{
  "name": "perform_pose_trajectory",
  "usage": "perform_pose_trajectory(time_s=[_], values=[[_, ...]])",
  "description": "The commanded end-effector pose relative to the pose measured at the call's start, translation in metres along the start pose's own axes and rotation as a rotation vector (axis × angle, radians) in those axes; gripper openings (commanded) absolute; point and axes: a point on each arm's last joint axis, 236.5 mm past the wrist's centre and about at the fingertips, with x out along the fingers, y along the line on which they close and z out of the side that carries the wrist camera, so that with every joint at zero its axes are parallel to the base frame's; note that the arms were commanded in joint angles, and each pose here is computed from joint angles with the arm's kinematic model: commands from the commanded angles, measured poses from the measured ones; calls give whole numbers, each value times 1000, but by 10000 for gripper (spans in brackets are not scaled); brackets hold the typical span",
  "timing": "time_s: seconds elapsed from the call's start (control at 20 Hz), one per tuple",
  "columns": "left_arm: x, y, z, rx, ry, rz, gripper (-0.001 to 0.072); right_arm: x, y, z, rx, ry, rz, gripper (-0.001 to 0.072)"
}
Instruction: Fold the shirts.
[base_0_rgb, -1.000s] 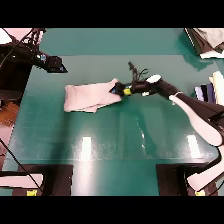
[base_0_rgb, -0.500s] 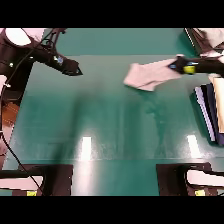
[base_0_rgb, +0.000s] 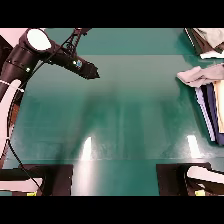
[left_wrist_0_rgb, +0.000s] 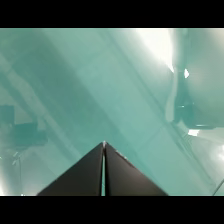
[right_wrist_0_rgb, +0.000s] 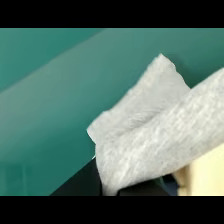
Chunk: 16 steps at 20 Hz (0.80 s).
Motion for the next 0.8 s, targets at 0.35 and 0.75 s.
perform_pose_trajectory(time_s=[0.35,0.75], values=[[3,-6,1,10,0,-6,22,-74,45,128,-178,-333,39,16],[3,-7,-3,13,16,-10,22,-115,24,112,-365,-182,-202,16]])
